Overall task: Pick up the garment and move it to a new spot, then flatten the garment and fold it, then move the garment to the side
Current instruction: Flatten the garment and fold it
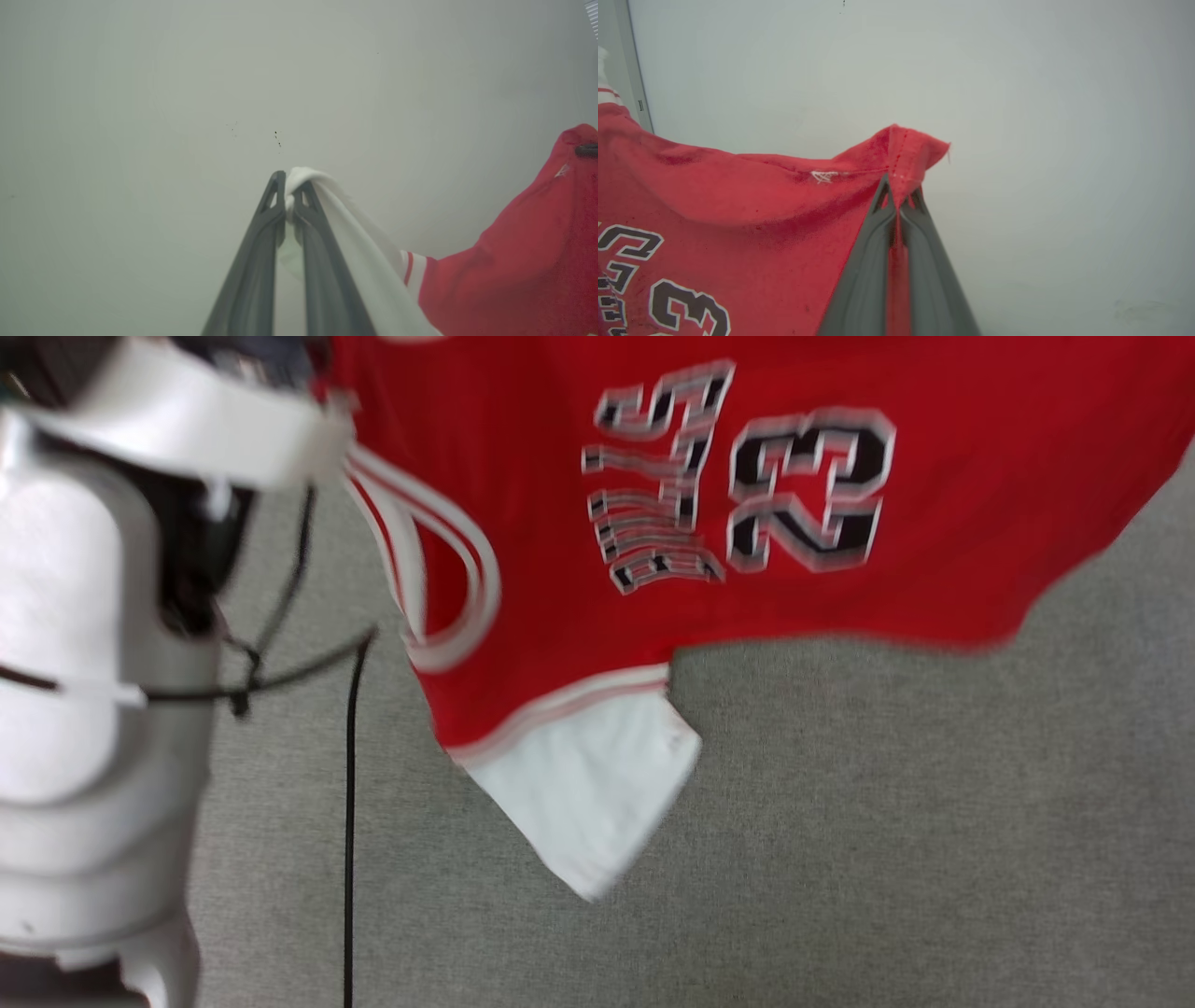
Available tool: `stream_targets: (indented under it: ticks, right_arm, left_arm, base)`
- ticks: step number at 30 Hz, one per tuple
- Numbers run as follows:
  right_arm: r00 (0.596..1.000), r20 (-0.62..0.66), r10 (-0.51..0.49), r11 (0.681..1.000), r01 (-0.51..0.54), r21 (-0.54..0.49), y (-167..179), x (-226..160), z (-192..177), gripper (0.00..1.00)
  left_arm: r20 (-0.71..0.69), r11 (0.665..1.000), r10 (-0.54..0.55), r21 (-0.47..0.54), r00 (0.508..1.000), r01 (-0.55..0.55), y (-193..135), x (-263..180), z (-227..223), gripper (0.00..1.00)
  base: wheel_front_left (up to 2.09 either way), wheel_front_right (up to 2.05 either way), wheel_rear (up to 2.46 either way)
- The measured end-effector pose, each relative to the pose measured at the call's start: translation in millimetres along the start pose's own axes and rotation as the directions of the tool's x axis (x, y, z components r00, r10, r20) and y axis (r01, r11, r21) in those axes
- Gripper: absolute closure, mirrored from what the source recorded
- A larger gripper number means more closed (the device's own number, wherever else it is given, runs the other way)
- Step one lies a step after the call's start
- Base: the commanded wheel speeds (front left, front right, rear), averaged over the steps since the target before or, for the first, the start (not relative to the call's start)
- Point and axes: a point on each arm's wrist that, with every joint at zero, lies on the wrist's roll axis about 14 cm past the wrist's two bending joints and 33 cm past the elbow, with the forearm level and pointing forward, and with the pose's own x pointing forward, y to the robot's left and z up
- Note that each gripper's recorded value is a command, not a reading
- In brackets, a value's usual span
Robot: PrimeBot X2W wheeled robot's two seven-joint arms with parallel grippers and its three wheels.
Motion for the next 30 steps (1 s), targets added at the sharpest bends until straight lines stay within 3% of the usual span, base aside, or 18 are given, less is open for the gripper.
stream_targets:
  ticks: [8,19,25,30]
  right_arm:
    - [0.987,0.13,-0.097,0.994,0.102,-0.036,-40,57,37,1.0]
    - [0.963,0.212,-0.166,0.981,0.183,-0.061,-75,113,51,1.0]
    - [0.955,0.225,-0.196,0.975,0.213,-0.057,-89,130,41,1.0]
    - [0.969,0.152,-0.195,0.979,0.202,-0.03,-87,144,-7,1.0]
  left_arm:
    - [0.084,0.995,-0.04,0.097,0.996,0.032,15,79,2,1.0]
    - [0.13,0.987,-0.051,0.157,0.99,0.03,34,151,-15,1.0]
    - [0.093,0.987,-0.036,0.159,0.995,0.021,43,164,-44,1.0]
    - [0.027,0.99,-0.055,0.131,0.998,0.051,34,160,-89,1.0]
  base:
    - [0.0,0.0,0.0]
    - [0.0,0.0,0.0]
    - [0.0,0.0,0.0]
    - [0.0,0.0,0.0]
